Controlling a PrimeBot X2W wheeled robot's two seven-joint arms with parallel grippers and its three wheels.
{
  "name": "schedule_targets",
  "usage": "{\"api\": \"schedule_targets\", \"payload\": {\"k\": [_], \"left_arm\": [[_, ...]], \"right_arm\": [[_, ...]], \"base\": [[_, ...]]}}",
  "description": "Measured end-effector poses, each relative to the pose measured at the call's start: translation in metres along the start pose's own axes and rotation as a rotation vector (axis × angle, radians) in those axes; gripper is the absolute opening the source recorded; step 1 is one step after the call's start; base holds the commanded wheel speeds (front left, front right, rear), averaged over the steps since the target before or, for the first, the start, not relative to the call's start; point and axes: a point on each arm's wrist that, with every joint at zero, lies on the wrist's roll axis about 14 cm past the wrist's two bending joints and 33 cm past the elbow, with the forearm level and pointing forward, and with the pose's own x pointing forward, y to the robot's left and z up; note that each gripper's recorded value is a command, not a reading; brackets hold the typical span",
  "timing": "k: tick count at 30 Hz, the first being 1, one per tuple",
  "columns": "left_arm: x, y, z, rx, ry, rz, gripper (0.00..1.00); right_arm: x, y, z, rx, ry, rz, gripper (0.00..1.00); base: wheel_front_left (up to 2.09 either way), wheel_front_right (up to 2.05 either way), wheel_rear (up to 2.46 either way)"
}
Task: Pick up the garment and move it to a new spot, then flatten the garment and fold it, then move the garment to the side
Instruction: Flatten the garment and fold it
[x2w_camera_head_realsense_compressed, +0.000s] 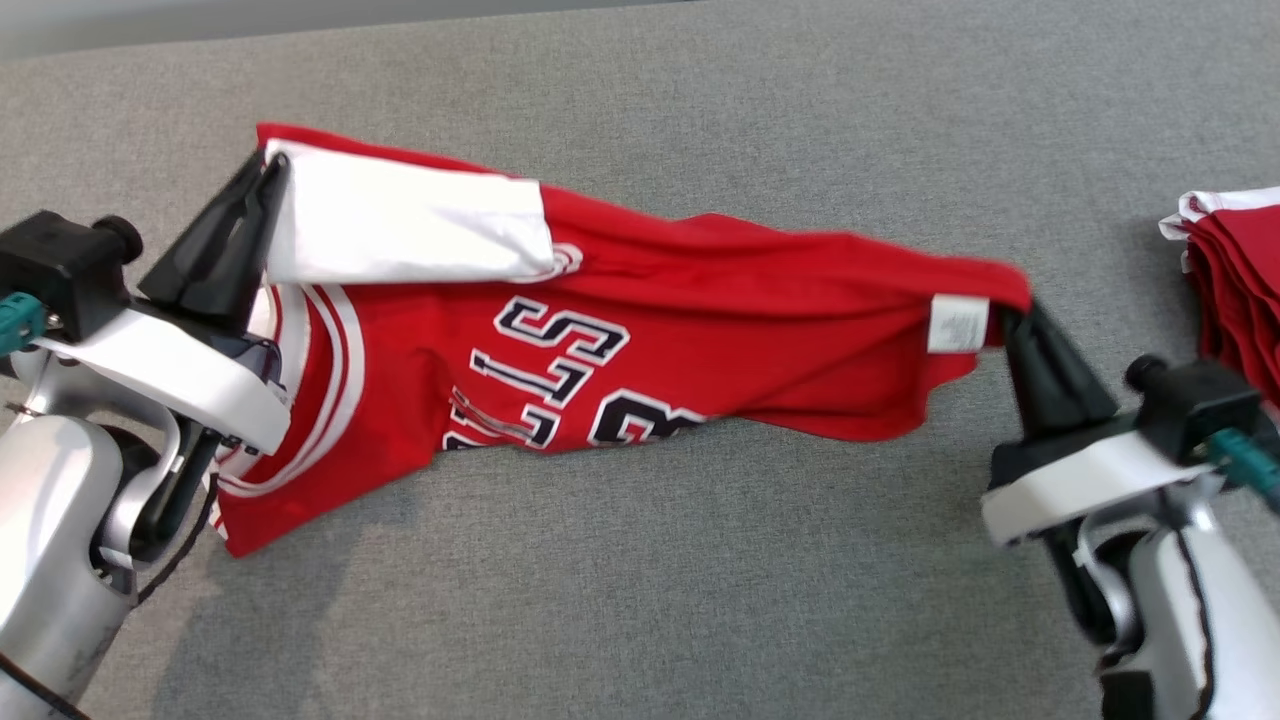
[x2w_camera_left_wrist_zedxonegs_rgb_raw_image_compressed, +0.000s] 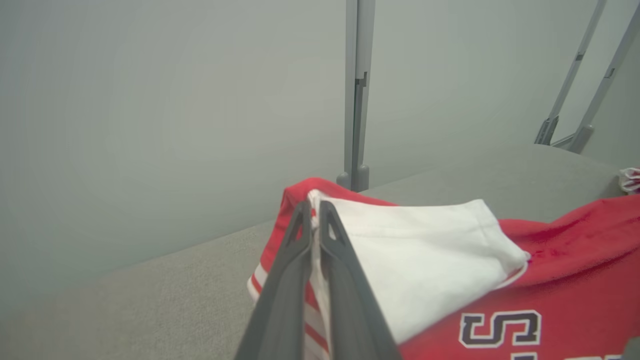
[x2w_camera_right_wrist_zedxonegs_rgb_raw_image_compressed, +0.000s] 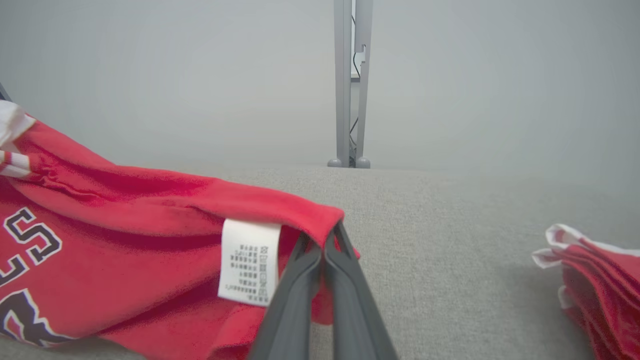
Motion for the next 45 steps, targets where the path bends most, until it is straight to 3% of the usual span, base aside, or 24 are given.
{"api": "schedule_targets", "payload": {"k": [12,20,30,45], "left_arm": [[-0.010,0.005,0.130,0.132,-0.337,0.033,0.00],[-0.045,-0.006,0.220,0.221,-0.571,0.052,0.00],[-0.075,-0.018,0.261,0.264,-0.677,0.061,0.00],[-0.067,-0.013,0.240,0.240,-0.599,0.066,0.00]], "right_arm": [[0.007,-0.003,0.181,-0.276,-0.408,0.029,0.00],[-0.013,0.011,0.257,-0.348,-0.581,0.046,0.00],[-0.031,0.017,0.287,-0.345,-0.644,0.053,0.00],[-0.019,0.018,0.266,-0.304,-0.572,0.076,0.00]], "base": [[0.00,0.00,0.00],[0.00,0.00,0.00],[0.00,0.00,0.00],[0.00,0.00,0.00]]}}
